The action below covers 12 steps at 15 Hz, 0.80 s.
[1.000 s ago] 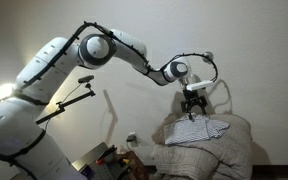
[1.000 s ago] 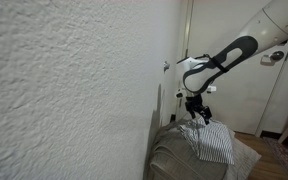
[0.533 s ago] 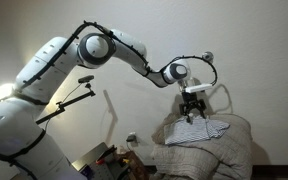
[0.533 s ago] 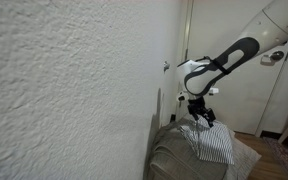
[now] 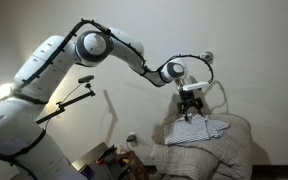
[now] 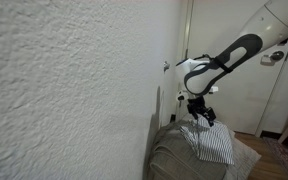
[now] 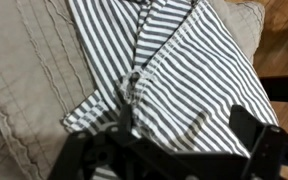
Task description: Unfold the striped garment
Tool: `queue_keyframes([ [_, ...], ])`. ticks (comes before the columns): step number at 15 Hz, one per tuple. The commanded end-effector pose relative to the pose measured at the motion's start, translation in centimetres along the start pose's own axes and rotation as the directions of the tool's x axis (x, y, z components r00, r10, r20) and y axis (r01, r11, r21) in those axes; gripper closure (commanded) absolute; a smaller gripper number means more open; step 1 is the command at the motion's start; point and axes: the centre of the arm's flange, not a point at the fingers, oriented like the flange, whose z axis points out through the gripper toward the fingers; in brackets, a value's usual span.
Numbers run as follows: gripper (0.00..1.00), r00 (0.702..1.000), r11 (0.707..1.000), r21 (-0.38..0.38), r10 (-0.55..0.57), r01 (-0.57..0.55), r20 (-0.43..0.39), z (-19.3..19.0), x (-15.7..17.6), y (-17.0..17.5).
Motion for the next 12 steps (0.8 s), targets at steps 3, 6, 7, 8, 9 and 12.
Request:
queue_keyframes([
  [3,0.00,0.998,0.998,-0.055,0.022,-0.019,0.051,-3.7,-0.4,-2.7],
  [6,0.00,0.998,0.998,-0.061,0.029,-0.025,0.062,-4.5,-0.7,-2.8],
  [7,0.00,0.997,0.998,-0.061,0.030,-0.026,0.066,-4.5,-0.9,-2.8],
  [8,0.00,0.997,0.998,-0.054,0.030,-0.027,0.068,-4.4,-1.1,-2.7],
  [9,0.00,0.997,0.998,-0.047,0.033,-0.029,0.069,-4.2,-1.2,-2.5],
  [12,0.00,0.996,0.999,-0.032,0.036,-0.033,0.076,-3.4,-1.6,-2.4],
])
